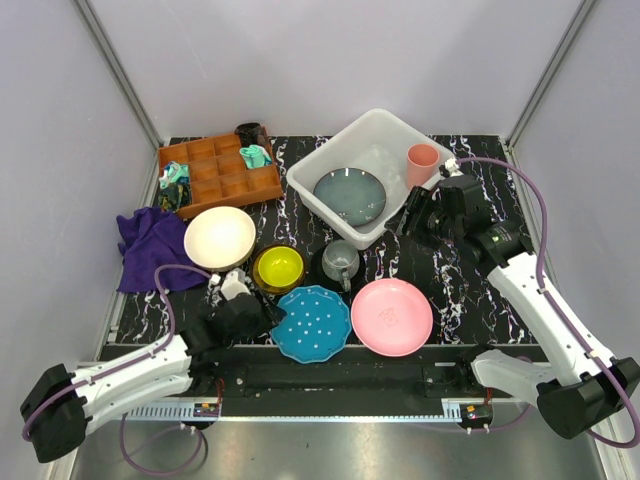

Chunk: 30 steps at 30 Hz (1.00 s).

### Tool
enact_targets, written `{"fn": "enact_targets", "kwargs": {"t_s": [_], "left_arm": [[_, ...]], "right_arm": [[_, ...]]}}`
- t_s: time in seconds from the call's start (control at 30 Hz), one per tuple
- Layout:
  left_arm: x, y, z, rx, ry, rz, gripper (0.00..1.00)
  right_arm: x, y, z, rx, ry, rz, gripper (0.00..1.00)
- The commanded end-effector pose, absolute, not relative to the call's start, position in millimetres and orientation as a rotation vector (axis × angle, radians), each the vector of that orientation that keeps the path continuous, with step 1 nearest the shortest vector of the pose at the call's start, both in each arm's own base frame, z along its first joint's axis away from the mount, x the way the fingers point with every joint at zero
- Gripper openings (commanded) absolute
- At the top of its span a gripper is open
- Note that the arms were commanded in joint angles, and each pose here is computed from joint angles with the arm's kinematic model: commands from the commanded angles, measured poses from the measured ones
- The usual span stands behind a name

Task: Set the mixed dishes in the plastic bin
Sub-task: Pick up the plate at the center of the board.

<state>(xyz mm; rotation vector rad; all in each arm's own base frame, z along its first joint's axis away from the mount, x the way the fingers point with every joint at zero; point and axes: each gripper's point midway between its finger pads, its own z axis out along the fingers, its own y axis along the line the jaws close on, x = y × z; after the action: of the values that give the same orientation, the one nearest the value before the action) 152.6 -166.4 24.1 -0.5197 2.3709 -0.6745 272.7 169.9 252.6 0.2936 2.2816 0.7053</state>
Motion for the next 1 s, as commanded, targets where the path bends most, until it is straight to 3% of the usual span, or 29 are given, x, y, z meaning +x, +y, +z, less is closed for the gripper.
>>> {"fn": "enact_targets", "kwargs": {"t_s": [0.0, 0.37, 0.7, 0.97], "left_arm": [[138.7, -158.7, 4.2, -0.493, 2.431, -0.638, 0.51], [134.4, -157.8, -2.2, -0.484, 2.447, -0.641, 0.32], [134.2, -160.3, 0.8, -0.49, 2.44, -0.669, 0.0], [138.8, -164.7, 23.1, -0.511, 2.388, -0.733, 0.0]], "right_arm": [[270.1, 175.3, 259.5, 0.281, 2.26, 0.753, 0.67], [268.0, 177.6, 254.7, 0.286, 2.269, 0.77, 0.67], [267.3, 178.7, 252.4, 0.284, 2.274, 0.775, 0.67], [264.7, 176.9, 246.6, 0.285, 2.284, 0.767, 0.67]]}}
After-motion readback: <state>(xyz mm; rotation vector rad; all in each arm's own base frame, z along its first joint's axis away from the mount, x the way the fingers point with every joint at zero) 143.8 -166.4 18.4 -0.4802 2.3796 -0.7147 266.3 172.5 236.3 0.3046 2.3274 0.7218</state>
